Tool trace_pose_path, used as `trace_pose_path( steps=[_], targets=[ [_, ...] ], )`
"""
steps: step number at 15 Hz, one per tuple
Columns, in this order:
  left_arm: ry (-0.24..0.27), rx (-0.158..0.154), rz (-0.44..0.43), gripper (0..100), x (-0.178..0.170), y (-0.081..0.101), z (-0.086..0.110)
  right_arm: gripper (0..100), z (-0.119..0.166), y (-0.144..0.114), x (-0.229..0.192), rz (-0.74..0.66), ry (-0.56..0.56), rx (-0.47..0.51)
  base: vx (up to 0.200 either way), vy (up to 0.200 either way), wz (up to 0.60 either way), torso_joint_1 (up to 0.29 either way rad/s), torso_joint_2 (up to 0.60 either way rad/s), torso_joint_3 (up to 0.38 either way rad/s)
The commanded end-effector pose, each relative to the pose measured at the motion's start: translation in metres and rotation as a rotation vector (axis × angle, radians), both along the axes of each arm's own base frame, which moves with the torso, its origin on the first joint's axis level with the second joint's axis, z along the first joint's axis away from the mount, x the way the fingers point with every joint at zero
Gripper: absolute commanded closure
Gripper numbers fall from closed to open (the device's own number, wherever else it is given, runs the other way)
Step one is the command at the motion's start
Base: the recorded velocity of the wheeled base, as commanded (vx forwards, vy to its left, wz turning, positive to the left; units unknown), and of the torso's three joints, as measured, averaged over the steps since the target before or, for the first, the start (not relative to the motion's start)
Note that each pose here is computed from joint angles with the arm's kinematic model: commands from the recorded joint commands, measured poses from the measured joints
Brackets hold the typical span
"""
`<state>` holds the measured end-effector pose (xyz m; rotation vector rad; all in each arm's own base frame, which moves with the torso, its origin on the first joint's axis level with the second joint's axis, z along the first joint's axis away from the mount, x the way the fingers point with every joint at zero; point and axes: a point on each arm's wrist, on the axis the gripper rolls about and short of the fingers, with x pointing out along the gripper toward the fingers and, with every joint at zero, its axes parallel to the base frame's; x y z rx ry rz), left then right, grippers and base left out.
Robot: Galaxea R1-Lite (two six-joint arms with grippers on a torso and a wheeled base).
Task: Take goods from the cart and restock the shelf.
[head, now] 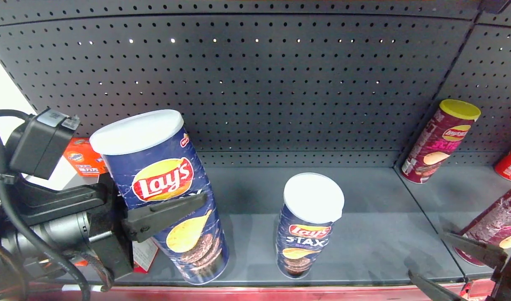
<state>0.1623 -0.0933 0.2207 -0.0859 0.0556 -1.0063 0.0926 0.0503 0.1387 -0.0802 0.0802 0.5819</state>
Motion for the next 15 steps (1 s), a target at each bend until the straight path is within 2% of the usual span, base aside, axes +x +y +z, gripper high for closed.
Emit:
trace_pose_path(
  steps=[1, 2, 4, 8, 13, 15],
  targets=[
    [-0.006, -0.003, 0.0, 100, 0.0, 0.0, 0.001, 0, -0.002, -0.016, -0.019, -0.135, -0.017, 0.005, 0.0, 0.0, 0.0, 0.0, 0.0, 0.0],
    [-0.005, -0.002, -0.003, 100, 0.0, 0.0, 0.001, 0, 0.0, -0.02, -0.026, -0.149, -0.044, 0.025, 0.0, 0.0, 0.0, 0.0, 0.0, 0.0],
    [-0.003, -0.002, -0.01, 100, -0.001, -0.001, 0.001, 0, -0.003, -0.027, -0.034, -0.192, -0.015, 0.058, 0.0, 0.0, 0.0, 0.0, 0.0, 0.0],
    [-0.006, 0.0, -0.013, 100, -0.001, -0.002, 0.001, 0, -0.015, -0.045, -0.058, -0.425, 0.018, 0.144, 0.0, 0.0, 0.0, 0.0, 0.0, 0.0],
    [-0.008, 0.0, -0.013, 100, -0.002, -0.001, 0.001, 0, -0.062, -0.051, -0.111, -0.643, -0.007, 0.113, 0.0, 0.0, 0.0, 0.0, 0.0, 0.0],
    [0.001, 0.006, -0.013, 100, -0.003, -0.001, -0.003, 0, -0.061, -0.052, -0.111, -0.714, -0.02, 0.112, 0.0, 0.0, 0.0, 0.0, 0.0, 0.0]
  ],
)
